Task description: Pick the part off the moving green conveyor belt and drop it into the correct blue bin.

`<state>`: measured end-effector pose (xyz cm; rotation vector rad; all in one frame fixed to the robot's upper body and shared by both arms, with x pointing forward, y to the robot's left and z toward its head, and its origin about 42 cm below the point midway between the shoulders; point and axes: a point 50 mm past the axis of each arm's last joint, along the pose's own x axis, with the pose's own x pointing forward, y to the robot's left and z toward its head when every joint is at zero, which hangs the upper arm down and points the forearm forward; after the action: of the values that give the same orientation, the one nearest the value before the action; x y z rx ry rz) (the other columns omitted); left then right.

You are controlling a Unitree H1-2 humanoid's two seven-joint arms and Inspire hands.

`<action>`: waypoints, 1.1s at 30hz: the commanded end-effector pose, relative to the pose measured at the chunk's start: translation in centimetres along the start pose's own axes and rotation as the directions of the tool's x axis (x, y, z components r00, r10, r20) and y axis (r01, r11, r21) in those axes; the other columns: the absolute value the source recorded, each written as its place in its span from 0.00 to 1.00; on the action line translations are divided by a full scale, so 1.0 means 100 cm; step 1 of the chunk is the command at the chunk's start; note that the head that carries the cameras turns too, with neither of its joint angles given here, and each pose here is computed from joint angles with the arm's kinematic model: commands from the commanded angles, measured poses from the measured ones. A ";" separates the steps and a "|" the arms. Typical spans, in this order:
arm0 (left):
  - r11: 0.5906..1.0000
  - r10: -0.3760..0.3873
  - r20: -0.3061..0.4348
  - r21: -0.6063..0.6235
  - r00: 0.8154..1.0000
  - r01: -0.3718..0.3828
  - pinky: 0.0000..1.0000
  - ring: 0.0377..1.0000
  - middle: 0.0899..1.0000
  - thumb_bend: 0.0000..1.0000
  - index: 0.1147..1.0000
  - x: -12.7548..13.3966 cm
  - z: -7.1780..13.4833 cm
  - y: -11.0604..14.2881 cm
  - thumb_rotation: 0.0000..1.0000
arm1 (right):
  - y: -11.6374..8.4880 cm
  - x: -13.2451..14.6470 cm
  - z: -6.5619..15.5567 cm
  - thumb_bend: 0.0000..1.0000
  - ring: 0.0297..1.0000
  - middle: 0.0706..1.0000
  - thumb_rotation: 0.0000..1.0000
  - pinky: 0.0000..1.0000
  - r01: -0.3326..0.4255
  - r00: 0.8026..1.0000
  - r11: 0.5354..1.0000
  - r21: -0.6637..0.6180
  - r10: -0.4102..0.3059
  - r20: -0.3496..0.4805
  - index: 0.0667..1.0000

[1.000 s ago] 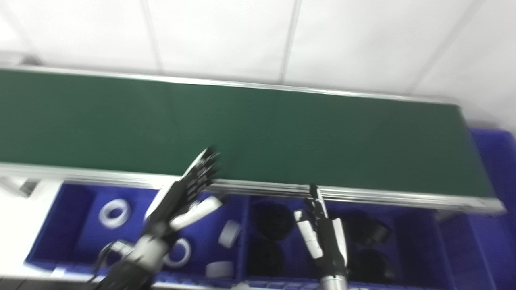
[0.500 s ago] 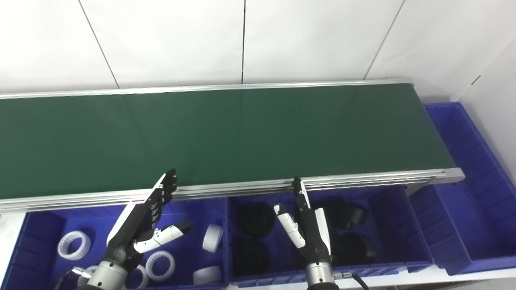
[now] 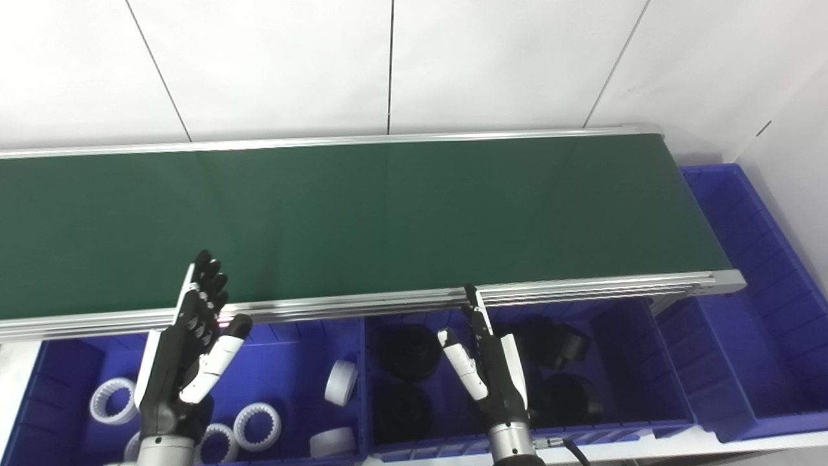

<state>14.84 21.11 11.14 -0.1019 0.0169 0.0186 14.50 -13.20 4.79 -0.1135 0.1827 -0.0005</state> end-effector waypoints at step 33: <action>0.997 0.051 0.022 -0.066 0.998 -0.049 0.93 0.91 0.91 0.44 0.83 -0.024 0.023 -0.062 0.65 | -0.026 -0.020 0.037 0.71 0.90 0.98 0.98 0.82 -0.062 0.991 0.995 0.080 0.051 0.125 1.00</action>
<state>12.57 15.40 13.00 -0.1677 0.0397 0.0563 13.02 -15.20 8.08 -0.0280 0.1025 0.0549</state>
